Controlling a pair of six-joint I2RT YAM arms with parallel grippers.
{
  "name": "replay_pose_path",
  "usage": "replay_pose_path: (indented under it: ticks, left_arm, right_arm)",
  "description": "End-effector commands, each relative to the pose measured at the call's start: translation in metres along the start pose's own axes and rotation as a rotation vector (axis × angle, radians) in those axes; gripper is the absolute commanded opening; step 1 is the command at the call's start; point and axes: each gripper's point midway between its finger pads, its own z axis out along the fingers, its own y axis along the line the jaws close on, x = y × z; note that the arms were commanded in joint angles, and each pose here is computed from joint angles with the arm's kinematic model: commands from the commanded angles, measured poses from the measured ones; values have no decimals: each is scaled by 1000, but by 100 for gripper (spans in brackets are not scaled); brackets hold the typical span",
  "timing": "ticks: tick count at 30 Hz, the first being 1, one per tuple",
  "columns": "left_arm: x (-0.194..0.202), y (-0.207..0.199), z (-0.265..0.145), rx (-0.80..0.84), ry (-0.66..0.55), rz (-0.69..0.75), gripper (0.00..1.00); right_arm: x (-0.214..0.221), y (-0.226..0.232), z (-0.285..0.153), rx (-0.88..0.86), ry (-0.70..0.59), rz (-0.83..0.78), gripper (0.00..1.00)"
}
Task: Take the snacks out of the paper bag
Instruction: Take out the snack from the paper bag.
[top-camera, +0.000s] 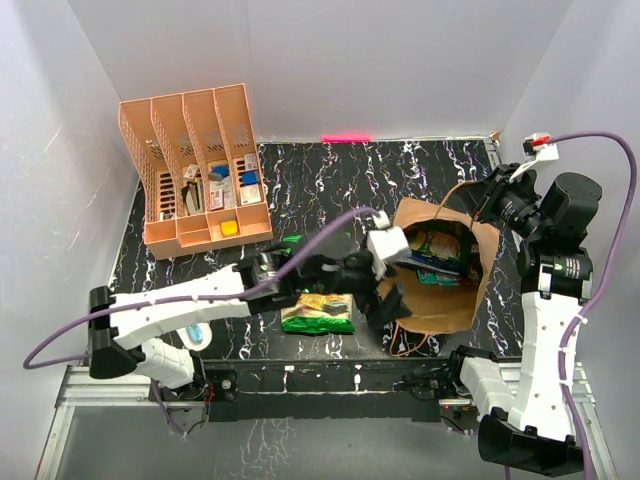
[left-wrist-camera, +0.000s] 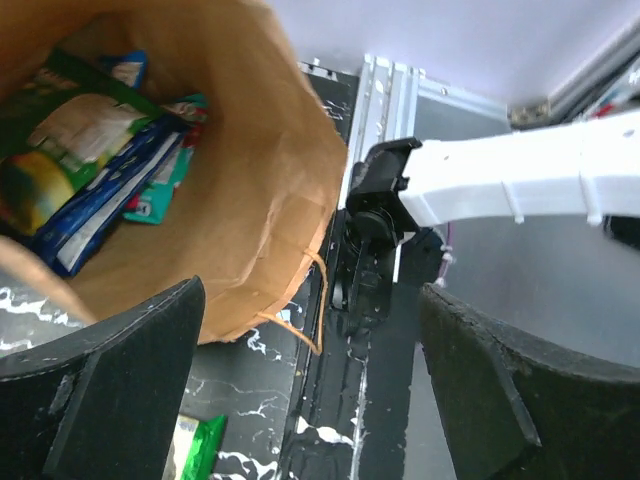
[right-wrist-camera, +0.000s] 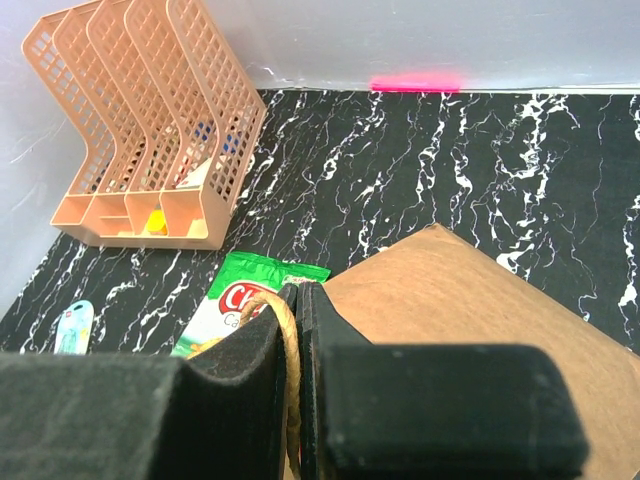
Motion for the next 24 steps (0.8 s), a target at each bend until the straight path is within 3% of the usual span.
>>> replay_pose_path:
  ticks: [1, 8, 16, 19, 24]
  left_arm:
    - [-40, -21, 13, 9, -128, 243, 83]
    - [-13, -5, 62, -94, -18, 498, 57]
    - [20, 24, 112, -201, 81, 821, 56]
    - [27, 44, 130, -276, 83, 915, 45]
    - [38, 62, 159, -236, 99, 946, 41]
  right_arm:
    - [-26, 14, -7, -26, -56, -45, 8]
    - [-31, 18, -9, -31, -65, -48, 8]
    - [-39, 20, -8, -37, -77, -34, 8]
    - [-41, 20, -7, -38, -74, -29, 8]
    - [-42, 20, -6, -41, -59, -28, 8]
